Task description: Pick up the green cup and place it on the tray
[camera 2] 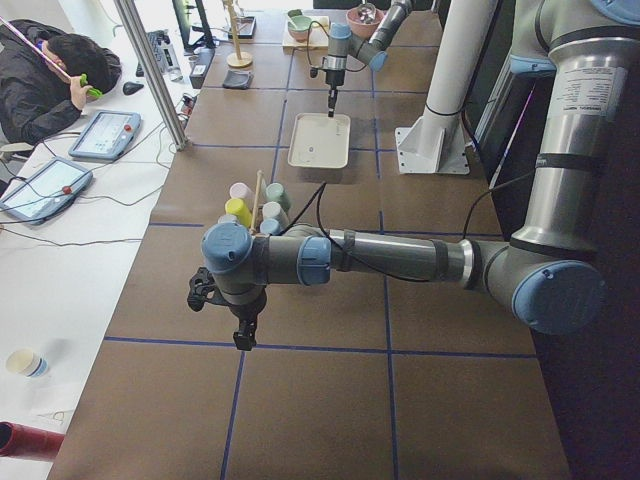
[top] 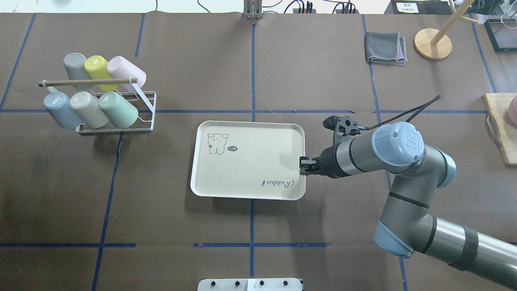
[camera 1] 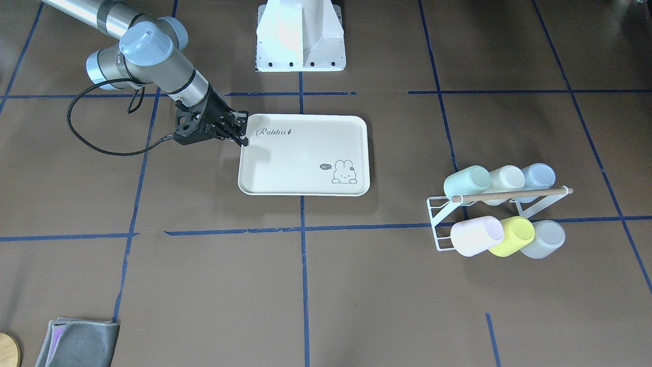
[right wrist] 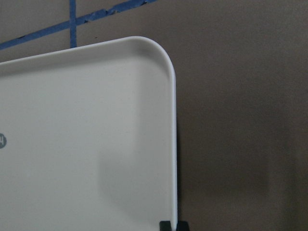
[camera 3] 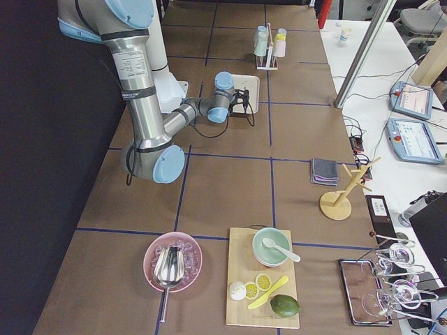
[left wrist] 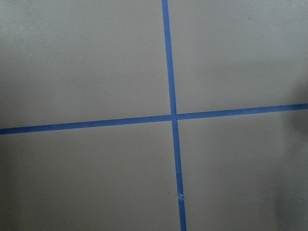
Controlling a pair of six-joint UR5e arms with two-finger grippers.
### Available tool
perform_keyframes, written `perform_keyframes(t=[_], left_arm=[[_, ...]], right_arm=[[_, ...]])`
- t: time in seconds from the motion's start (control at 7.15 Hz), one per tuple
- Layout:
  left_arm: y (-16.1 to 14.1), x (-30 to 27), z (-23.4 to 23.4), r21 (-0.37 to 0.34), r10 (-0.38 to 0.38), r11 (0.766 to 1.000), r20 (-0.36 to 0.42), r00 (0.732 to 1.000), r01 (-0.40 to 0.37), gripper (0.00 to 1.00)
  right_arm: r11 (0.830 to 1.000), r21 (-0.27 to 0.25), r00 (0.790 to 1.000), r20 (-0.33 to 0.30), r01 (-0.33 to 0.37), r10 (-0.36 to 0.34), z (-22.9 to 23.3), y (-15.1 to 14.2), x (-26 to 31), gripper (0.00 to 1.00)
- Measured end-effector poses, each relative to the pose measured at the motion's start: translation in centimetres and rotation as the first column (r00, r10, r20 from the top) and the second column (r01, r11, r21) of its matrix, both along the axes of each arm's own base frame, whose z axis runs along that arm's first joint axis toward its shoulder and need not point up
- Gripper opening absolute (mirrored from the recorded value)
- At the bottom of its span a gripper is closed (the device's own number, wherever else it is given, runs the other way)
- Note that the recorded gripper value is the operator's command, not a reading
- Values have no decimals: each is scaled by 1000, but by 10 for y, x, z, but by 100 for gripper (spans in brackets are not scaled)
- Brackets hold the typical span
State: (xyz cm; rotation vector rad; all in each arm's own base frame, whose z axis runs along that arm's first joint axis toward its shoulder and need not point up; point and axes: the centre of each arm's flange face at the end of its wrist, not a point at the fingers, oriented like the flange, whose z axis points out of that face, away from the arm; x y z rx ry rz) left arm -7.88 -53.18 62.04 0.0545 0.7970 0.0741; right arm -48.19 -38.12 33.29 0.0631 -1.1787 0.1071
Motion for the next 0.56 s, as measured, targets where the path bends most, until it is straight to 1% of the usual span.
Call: perform_keyframes(t=[0.14,0.56], left_arm=[[0,0,0,0,0,1000,0,1000,0,100],[-1,0,-1,3,0,1000,0,1000,0,100]], right_arm=[[1000,-1,1000,-4,2,-2,2,0,-2,100],[1000,-1,1000,-7,4,-4,6,-2,-6,100]])
